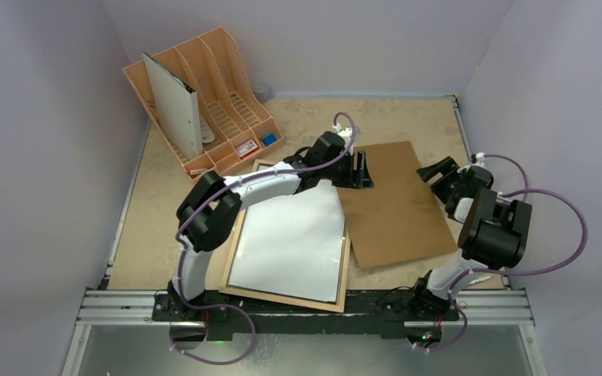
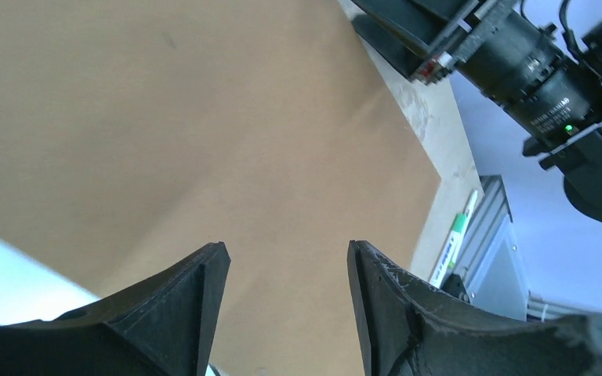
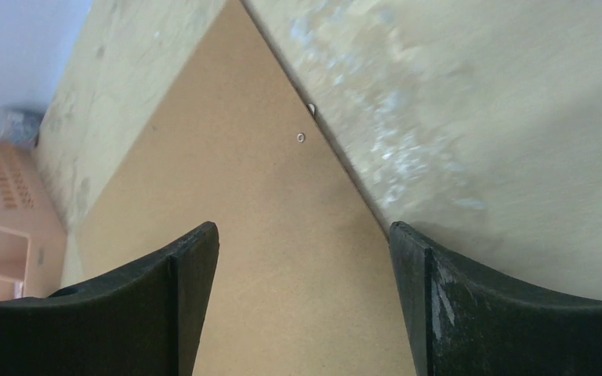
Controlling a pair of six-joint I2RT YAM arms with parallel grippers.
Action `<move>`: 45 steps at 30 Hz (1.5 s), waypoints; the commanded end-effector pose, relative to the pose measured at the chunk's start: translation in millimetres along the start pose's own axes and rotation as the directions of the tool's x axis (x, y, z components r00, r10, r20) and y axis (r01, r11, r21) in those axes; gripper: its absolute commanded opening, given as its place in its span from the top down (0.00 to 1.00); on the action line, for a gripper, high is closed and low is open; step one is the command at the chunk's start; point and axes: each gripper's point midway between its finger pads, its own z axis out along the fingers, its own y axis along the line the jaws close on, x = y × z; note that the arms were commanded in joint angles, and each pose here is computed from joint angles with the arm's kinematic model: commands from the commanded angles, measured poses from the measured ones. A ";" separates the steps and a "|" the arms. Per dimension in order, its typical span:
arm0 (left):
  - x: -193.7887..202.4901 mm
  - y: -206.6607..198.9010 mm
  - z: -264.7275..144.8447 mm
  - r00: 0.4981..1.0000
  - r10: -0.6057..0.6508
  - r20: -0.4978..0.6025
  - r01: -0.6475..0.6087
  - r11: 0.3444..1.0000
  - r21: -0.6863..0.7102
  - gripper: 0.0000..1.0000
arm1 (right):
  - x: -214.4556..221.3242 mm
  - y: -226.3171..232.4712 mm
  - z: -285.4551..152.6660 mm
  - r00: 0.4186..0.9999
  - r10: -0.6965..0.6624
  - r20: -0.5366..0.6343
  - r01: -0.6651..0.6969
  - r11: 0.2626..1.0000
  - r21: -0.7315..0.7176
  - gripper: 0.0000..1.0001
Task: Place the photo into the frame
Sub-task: Place the photo frame item at the center of the board, then turn over the photo frame item at the center of the board.
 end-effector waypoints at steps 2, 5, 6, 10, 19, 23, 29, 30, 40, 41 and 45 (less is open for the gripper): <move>-9.2 -10.5 -23.5 0.996 -0.005 0.089 0.007 1.000 -0.021 0.40 | 53.6 12.5 -5.1 0.988 0.062 -0.143 -0.070 0.996 -0.054 0.19; -3.2 7.2 -33.7 0.995 -0.004 0.095 0.015 0.994 -0.108 0.40 | 58.7 4.8 -6.0 0.987 0.068 -0.143 -0.072 0.997 -0.022 0.19; -3.6 11.2 -37.5 0.994 0.000 0.106 0.013 0.992 -0.129 0.40 | 59.0 3.5 -6.0 0.988 0.067 -0.142 -0.070 0.997 -0.017 0.19; 1.7 42.2 -50.4 0.993 0.022 0.116 0.010 0.963 -0.268 0.36 | 56.6 1.5 -6.2 0.989 0.056 -0.134 -0.057 0.998 -0.003 0.19; 29.3 82.8 -50.6 0.991 -0.103 0.089 0.123 0.957 -0.263 0.31 | 52.6 -0.6 -9.2 0.992 0.029 -0.127 -0.027 0.999 0.022 0.19; 29.7 76.0 -41.8 0.988 -0.131 0.082 0.145 0.971 -0.192 0.34 | 55.5 -2.7 -8.9 0.990 0.034 -0.134 -0.031 0.999 0.027 0.19; 33.4 68.7 -35.9 0.981 -0.183 0.059 0.189 0.974 -0.121 0.39 | 60.5 -5.8 -9.1 0.989 0.045 -0.142 -0.040 0.999 0.033 0.19; 34.1 68.7 -34.7 0.981 -0.188 0.055 0.194 0.974 -0.118 0.40 | 60.0 -5.7 -8.8 0.989 0.045 -0.141 -0.040 0.999 0.032 0.19; 43.9 84.7 -25.7 0.973 -0.228 0.044 0.232 0.957 -0.176 0.39 | 62.0 -7.4 -8.3 0.988 0.049 -0.148 -0.044 0.998 0.038 0.20; 43.8 83.2 -24.0 0.971 -0.234 0.043 0.238 0.957 -0.163 0.39 | 62.6 -7.8 -8.4 0.988 0.049 -0.150 -0.044 0.998 0.038 0.20; 46.7 75.8 -17.3 0.961 -0.277 0.020 0.277 0.955 -0.106 0.40 | 64.5 -8.3 -8.4 0.987 0.052 -0.153 -0.046 0.998 0.039 0.20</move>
